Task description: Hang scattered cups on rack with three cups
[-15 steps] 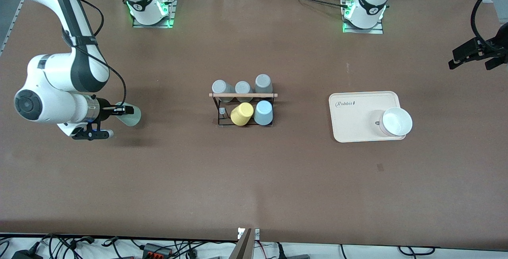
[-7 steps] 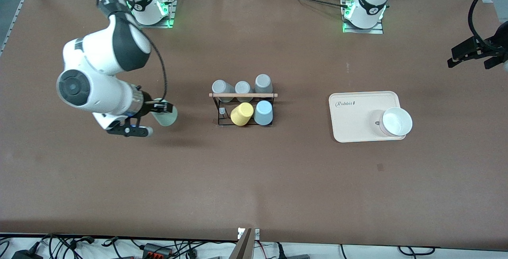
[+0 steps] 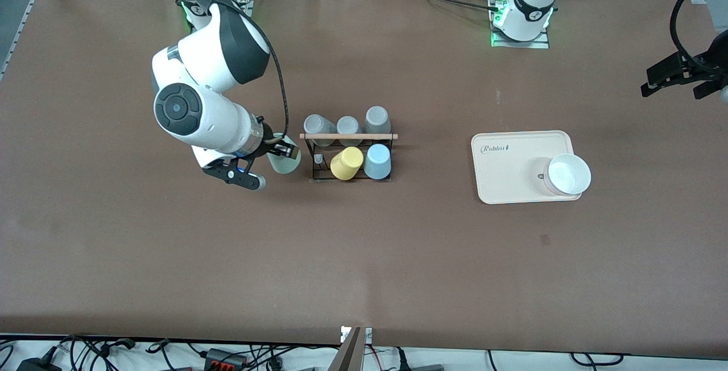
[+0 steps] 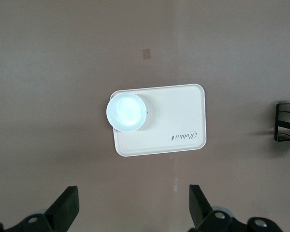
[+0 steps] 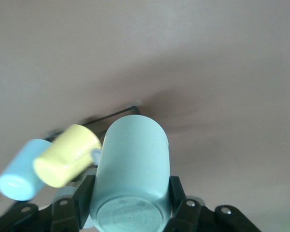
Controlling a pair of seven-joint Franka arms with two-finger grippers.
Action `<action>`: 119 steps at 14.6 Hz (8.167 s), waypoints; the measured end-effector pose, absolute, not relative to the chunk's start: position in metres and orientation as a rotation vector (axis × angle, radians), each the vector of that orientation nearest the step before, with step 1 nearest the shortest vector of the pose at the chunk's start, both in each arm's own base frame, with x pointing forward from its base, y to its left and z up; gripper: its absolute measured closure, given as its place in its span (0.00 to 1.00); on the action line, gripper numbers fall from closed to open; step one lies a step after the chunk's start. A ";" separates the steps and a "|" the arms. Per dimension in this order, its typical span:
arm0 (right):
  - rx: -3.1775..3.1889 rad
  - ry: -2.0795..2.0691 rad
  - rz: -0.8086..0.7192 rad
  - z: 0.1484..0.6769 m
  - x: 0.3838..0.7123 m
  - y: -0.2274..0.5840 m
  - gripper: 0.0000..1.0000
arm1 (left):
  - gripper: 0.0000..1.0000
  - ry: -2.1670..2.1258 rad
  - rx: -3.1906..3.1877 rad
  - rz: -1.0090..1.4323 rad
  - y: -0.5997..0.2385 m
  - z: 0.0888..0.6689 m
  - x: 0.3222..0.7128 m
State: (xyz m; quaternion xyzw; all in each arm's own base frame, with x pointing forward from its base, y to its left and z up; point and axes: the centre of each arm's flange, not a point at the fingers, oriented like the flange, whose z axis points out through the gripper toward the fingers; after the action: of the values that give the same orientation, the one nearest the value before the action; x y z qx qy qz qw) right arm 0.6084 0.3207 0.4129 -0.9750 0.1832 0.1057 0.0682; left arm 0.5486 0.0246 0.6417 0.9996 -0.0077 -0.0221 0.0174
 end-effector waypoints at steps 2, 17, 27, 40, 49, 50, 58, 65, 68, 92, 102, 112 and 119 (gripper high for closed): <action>-2.907 0.583 0.286 0.405 0.610 0.337 0.33 | 0.00 -0.024 3.106 -0.069 0.025 0.642 0.549; -2.913 0.634 0.312 0.331 0.604 0.382 0.33 | 0.00 -0.025 3.106 -0.071 0.025 0.641 0.548; -2.931 0.639 0.356 0.300 0.601 0.388 0.33 | 0.00 -0.025 3.106 -0.075 0.025 0.641 0.548; -2.931 0.647 0.363 0.293 0.597 0.395 0.10 | 0.00 -0.025 3.106 -0.078 0.025 0.640 0.548; -2.897 0.663 0.290 0.329 0.616 0.396 0.00 | 0.00 -0.025 3.106 -0.078 0.025 0.640 0.548; -2.895 0.664 0.286 0.339 0.620 0.394 0.00 | 0.00 -0.025 3.106 -0.079 0.025 0.640 0.548; -2.884 0.647 0.224 0.439 0.687 0.252 0.00 | 0.00 -0.026 3.106 -0.079 0.024 0.640 0.548; -3.058 0.414 0.035 0.495 0.706 0.114 0.00 | 0.00 -0.026 3.106 -0.080 0.024 0.640 0.548; -3.067 0.342 -0.017 0.520 0.704 0.069 0.00 | 0.00 -0.026 3.106 -0.080 0.024 0.640 0.548; -3.182 -0.014 -0.035 0.559 0.591 -0.024 0.00 | 0.00 -0.026 3.106 -0.082 0.024 0.639 0.548; -3.114 0.028 -0.044 0.569 0.585 -0.026 0.00 | 0.00 -0.026 3.106 -0.082 0.024 0.639 0.548; -3.121 0.014 -0.054 0.572 0.584 -0.024 0.00 | 0.00 -0.026 3.106 -0.082 0.024 0.639 0.548; -3.123 0.033 -0.061 0.578 0.579 -0.030 0.00 | 0.00 -0.026 3.106 -0.086 0.024 0.638 0.548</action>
State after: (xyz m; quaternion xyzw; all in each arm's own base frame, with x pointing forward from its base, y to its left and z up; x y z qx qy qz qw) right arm 0.5792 -0.0304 0.5784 -0.9997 0.0107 -0.0196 0.0089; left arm 0.5481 0.0242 0.6378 0.9994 -0.0084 -0.0278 0.0171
